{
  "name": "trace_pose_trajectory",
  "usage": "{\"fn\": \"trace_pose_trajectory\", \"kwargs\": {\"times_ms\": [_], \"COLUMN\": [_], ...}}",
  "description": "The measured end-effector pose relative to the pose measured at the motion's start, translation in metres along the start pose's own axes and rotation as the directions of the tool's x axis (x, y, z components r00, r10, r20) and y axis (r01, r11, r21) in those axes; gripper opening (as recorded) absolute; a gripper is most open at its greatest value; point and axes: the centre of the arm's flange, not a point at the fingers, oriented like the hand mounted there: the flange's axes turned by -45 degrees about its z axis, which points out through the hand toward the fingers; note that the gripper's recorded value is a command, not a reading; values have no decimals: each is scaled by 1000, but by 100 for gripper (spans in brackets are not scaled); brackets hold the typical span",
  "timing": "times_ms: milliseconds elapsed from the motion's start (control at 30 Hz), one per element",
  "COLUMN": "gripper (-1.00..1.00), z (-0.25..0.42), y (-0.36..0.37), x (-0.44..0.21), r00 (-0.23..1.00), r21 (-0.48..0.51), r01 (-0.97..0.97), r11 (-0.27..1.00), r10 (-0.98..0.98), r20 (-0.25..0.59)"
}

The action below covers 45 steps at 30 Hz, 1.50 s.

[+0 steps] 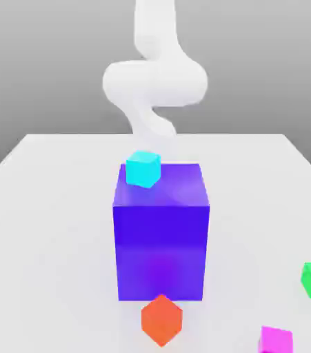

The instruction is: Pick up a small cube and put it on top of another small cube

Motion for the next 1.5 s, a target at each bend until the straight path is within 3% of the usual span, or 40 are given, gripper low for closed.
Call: {"fn": "trace_pose_trajectory", "kwargs": {"times_ms": [233,500,1000,1133,1167,1500], "gripper": [0,0,0,0,-100,-100], "z": [126,259,451,494,501,474], "y": [-33,-87,-178,-182,-182,-182], "x": [-3,-45,-215,-257,-264,-239], "r00": [955,804,289,258,257,255], "r21": [154,334,624,636,636,638], "r01": [238,461,692,695,695,694], "r11": [959,822,364,336,335,334], "r10": [-260,-547,-931,-942,-942,-943], "r20": [144,235,222,216,216,216]}}
